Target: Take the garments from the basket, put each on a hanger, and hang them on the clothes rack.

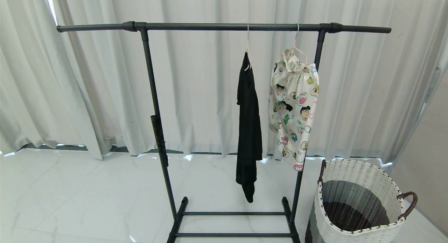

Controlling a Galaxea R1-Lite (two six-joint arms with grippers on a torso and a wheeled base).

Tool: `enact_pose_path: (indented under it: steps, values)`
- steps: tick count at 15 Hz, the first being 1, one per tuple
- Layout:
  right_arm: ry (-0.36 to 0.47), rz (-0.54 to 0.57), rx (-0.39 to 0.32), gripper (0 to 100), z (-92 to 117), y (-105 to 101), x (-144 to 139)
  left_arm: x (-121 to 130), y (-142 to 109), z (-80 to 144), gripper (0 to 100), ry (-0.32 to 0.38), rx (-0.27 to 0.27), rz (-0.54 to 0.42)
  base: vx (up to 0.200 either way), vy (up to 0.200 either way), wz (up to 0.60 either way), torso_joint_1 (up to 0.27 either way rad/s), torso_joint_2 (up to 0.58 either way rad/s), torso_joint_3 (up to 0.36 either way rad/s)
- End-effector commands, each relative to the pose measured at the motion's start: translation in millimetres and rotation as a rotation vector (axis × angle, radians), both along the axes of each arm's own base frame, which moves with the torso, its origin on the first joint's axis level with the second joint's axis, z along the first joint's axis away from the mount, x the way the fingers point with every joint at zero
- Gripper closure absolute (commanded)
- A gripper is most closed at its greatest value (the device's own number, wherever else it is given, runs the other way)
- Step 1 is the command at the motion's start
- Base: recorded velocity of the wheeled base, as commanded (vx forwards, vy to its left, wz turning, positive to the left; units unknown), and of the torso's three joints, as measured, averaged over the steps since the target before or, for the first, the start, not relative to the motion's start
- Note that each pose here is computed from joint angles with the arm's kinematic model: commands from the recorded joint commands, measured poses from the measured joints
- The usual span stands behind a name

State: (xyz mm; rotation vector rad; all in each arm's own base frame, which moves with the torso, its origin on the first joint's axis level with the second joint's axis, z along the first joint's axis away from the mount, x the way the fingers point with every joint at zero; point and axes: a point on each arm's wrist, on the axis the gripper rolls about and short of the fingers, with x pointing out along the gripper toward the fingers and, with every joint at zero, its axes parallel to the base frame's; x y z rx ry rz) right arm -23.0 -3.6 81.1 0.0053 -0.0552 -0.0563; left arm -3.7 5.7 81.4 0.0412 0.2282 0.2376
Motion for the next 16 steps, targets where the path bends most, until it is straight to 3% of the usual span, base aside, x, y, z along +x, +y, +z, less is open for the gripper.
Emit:
enact_pose_path:
  steps: [1,3,5,6,8,12,13,14,16]
  values:
    - [0.0,0.034,0.002,0,0.0,0.7,0.1,1.8,0.0,0.3,0,0.02,0.001,-0.008,0.0,0.0,0.0,0.0,0.0,0.0]
    - [0.02,0.125,-0.006,0,-2.0,2.8,0.1,-12.2,0.4,-1.2,0,-0.153,-0.003,-0.011,0.0,0.0,0.0,0.0,0.0,0.0]
    - [0.054,0.186,-0.021,0,-5.6,4.1,0.0,-20.0,0.2,-3.2,0,-0.261,-0.023,0.051,0.0,0.0,0.0,0.0,0.0,0.0]
    - [0.055,0.185,-0.013,0,-5.6,4.1,0.0,-19.9,0.5,-3.2,0,-0.267,-0.054,0.068,0.0,0.0,0.0,0.0,0.0,0.0]
    - [0.055,0.185,-0.012,0,-5.6,4.1,0.0,-19.8,0.3,-3.2,0,-0.268,-0.059,0.055,0.0,0.0,0.0,0.0,0.0,0.0]
    - [0.056,0.185,-0.018,0,-5.8,4.1,0.0,-18.8,-3.7,-3.9,0,-0.251,-0.073,-0.129,0.0,0.0,0.0,0.0,0.0,0.0]
    - [0.056,0.185,-0.02,0,-5.8,4.1,0.0,-18.8,-4.1,-4.1,0,-0.246,-0.056,-0.146,0.0,0.0,0.0,0.0,0.0,0.0]
    - [0.055,0.184,-0.038,0,-5.8,4.1,0.0,-18.9,-4.9,-4.2,0,-0.233,0.022,-0.19,0.0,0.0,0.0,0.0,0.0,0.0]
    - [0.055,0.184,-0.039,0,-5.8,4.1,0.0,-18.8,-5.3,-4.4,0,-0.233,0.011,-0.209,0.0,0.0,0.0,0.0,0.0,0.0]
